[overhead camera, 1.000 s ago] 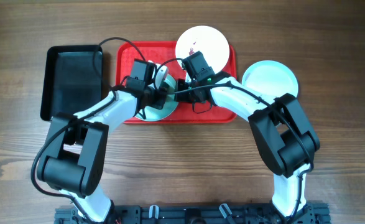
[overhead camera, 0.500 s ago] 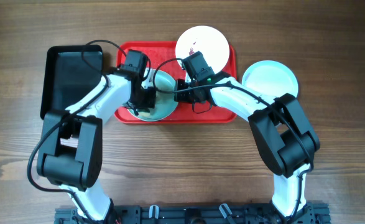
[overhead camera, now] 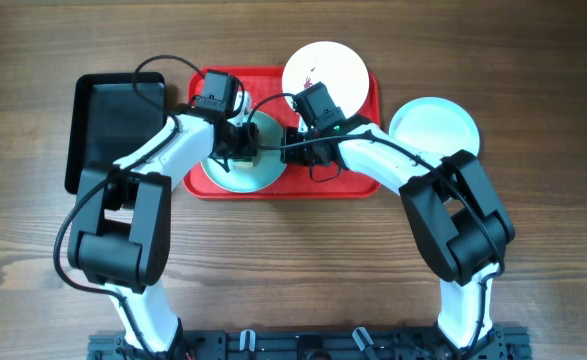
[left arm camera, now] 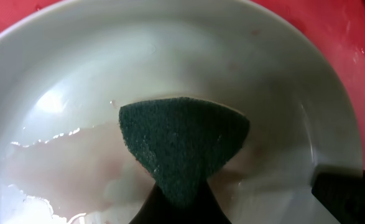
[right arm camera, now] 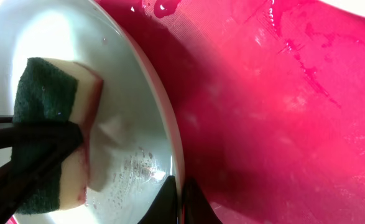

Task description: Clean dirty plates on tray and stack at the side

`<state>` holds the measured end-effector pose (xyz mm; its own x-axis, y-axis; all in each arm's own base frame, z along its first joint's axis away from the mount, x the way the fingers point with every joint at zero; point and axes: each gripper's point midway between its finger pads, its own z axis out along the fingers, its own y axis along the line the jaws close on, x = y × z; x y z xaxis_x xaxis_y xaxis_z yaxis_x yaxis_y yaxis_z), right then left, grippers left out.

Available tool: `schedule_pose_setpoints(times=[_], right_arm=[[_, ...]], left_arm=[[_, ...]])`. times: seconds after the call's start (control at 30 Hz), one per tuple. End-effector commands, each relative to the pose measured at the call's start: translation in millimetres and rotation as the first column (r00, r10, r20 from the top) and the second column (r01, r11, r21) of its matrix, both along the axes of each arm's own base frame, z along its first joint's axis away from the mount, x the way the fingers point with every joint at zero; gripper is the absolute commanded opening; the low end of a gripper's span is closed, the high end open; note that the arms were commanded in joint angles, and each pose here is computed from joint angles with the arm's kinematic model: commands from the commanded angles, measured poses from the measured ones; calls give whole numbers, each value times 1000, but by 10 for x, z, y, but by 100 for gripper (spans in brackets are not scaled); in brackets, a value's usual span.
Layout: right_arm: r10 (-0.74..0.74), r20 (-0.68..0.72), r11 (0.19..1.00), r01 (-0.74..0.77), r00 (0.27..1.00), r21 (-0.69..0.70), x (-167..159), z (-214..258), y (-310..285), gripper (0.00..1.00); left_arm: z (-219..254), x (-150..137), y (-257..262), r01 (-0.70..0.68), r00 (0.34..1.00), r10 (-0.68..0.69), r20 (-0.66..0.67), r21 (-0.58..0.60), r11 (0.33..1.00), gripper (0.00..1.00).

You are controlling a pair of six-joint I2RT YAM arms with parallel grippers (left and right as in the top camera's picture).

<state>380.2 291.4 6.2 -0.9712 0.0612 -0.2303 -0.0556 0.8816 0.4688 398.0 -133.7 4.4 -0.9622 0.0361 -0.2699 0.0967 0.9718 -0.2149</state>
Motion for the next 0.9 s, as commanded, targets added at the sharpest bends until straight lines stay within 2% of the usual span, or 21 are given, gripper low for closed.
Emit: schedule_pose_setpoints(times=[0.0,0.17,0.27,0.4,0.53,0.6,0.73,0.87], right_arm=[[36,-6,999,-36,999,2,-23,-46,58,4],[35,-5,999,-35,999,2,-22,-46,58,4],[35,-5,999,-35,999,2,-22,-46,58,4],[35,-5,999,-35,999,2,-22,-46,58,4],[35,-5,999,-35,999,2,-22,-46,58,4],[35,-5,999,-35,999,2,-23,-46,57,4],[36,-6,999,-36,999,1,-24,-47,56,4],[35,-6,999,-35,999,2,-23,-47,57,4]], left_arm=[[-348,-272,114,-23,989,29,-148,42,999,4],[-348,-583,350,-12,965,54,-257,164,986,4],[-347,-668,394,39,958,16,-285,185,982,4],[-343,-529,315,45,973,-9,-231,151,988,4],[-261,-385,-100,221,966,-224,-127,-41,974,4],[-215,-340,-260,304,948,-310,-66,-88,949,4],[-208,-326,-334,375,925,-378,-29,-72,924,4],[-273,-317,-102,314,947,-311,-76,30,949,4]])
